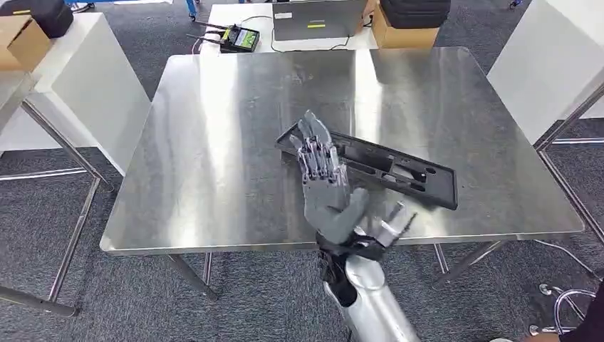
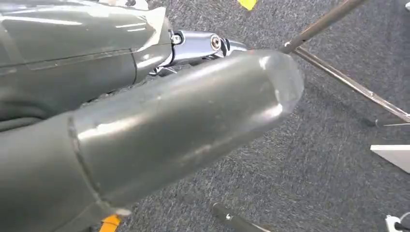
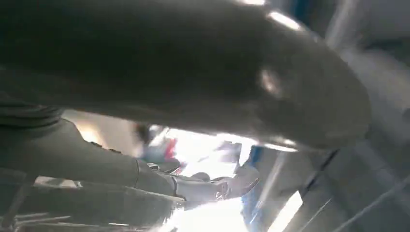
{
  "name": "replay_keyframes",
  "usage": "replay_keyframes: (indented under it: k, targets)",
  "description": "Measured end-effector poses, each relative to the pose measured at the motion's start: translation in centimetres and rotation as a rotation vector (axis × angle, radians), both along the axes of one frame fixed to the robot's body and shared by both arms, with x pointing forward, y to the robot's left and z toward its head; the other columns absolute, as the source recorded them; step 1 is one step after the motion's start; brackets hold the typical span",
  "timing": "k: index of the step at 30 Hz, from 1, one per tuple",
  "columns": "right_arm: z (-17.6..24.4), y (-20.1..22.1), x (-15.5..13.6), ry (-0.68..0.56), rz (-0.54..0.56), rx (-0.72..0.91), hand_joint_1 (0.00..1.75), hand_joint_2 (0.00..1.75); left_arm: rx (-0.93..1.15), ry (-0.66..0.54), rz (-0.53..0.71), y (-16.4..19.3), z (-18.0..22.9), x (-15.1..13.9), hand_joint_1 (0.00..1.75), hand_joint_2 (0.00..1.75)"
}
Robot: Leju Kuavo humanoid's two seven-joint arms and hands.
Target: Take the parts from the cabinet and place them on the table.
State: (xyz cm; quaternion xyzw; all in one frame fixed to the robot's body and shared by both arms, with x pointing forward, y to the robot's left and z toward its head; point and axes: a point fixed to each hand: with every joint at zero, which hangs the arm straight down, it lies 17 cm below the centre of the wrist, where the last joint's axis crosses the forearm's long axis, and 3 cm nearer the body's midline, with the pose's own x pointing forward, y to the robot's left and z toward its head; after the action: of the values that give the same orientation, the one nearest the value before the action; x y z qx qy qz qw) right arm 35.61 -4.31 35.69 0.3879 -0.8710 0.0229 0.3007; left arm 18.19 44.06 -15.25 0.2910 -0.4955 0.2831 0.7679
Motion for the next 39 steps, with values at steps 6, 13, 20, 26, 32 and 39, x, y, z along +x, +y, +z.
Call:
replay_keyframes:
  k: [6, 13, 20, 26, 32, 39]
  targets:
    - [1.0, -0.7, -3.9, -0.049, 0.07, 0.044, 0.0, 0.0, 0.005, -0.003, 0.003, 0.2, 0.2, 0.1, 0.0, 0.0]
    - [1.3, -1.0, -5.1, -0.068, 0.089, 0.051, 0.0, 0.0, 0.008, -0.002, 0.005, 0.2, 0.2, 0.0, 0.0, 0.0]
    - [0.1, -3.6, -6.4, -0.023, 0.083, 0.129, 0.0, 0.0, 0.041, 0.013, 0.027, 0.5, 0.6, -0.7, 0.0, 0.0]
    - [-1.4, -5.7, -6.3, 0.016, 0.049, 0.142, 0.0, 0.0, 0.049, 0.017, 0.038, 0.2, 0.7, -0.8, 0.0, 0.0]
    - [-2.5, -7.2, -6.4, 0.04, 0.008, 0.139, 0.0, 0.0, 0.035, 0.004, 0.02, -0.5, 0.7, -0.7, 0.0, 0.0]
    - [-4.2, -9.7, -6.1, 0.087, -0.044, 0.152, 0.0, 0.0, 0.025, -0.035, -0.021, -1.0, 1.4, 0.3, 0.0, 0.0]
